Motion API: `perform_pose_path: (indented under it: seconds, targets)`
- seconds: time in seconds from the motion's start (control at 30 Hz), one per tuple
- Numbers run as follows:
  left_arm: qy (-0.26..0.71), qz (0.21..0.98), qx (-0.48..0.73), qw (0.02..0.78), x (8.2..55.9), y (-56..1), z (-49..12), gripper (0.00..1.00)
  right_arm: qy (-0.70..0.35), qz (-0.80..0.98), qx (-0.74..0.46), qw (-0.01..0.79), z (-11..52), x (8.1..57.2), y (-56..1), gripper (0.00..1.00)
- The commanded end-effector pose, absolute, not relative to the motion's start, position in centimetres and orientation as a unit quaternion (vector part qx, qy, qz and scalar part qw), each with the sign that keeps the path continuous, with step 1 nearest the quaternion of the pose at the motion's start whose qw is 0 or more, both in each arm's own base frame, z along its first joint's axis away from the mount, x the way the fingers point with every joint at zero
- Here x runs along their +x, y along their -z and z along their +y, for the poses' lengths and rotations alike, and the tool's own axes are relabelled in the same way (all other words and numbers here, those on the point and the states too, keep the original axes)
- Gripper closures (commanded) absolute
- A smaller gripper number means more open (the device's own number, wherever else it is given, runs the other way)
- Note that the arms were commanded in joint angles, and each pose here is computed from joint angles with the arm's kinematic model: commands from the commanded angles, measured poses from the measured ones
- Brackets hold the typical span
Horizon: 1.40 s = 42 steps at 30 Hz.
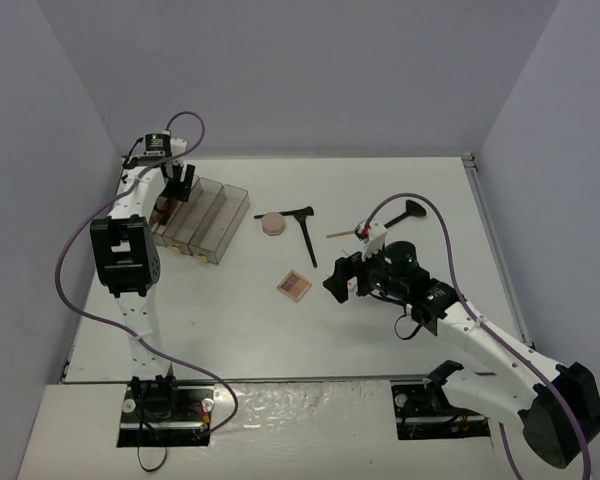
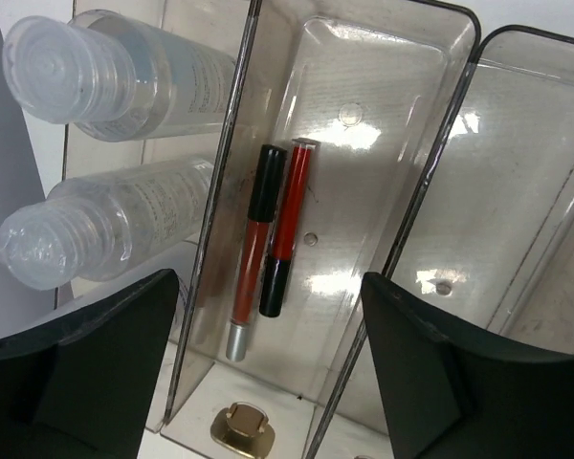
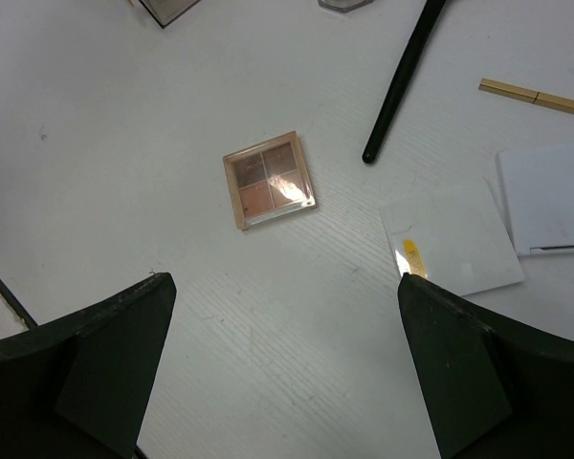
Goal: Organize the makeup
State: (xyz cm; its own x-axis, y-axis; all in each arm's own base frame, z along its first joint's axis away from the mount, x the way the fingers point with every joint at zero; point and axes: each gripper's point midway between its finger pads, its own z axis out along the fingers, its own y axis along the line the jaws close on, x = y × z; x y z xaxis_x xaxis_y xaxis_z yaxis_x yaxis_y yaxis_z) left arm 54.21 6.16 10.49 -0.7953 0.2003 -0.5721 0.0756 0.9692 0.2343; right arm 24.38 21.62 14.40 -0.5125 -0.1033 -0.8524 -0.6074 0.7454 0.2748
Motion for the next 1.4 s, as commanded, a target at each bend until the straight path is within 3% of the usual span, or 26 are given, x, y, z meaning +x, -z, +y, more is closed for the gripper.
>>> perform_pose_path:
  seconds: [0.0, 0.07, 0.23, 0.4, 0.57, 0.87, 1.37]
  targets:
    - [-0.075, 0.905, 0.100, 0.407, 54.1, -20.5, 1.7, 0.24, -0.297, 0.803, -0.226, 0.464, 22.4, 24.9, -15.9, 0.00]
    - [-0.059, 0.895, 0.131, 0.422, 53.9, -21.5, -1.1, 0.24, -0.299, 0.803, -0.225, 0.463, 22.4, 24.9, -16.0, 0.00]
    - [0.029, 0.842, 0.287, 0.455, 51.5, -25.2, -15.4, 0.25, -0.315, 0.791, -0.220, 0.476, 22.5, 24.5, -17.9, 0.00]
    - [0.134, 0.783, 0.403, 0.454, 48.4, -24.5, -27.8, 0.29, -0.324, 0.786, -0.217, 0.480, 22.2, 23.6, -18.6, 0.00]
    - [0.199, 0.768, 0.430, 0.431, 48.1, -22.1, -34.7, 0.36, -0.327, 0.791, -0.209, 0.472, 21.9, 23.1, -18.2, 0.00]
    - [0.219, 0.767, 0.447, 0.404, 47.5, -15.5, -41.1, 0.41, -0.343, 0.796, -0.190, 0.462, 21.7, 22.1, -18.0, 0.00]
    - [0.217, 0.778, 0.442, 0.391, 47.6, -10.0, -43.2, 0.53, -0.353, 0.797, -0.175, 0.458, 21.1, 20.8, -18.3, 0.00]
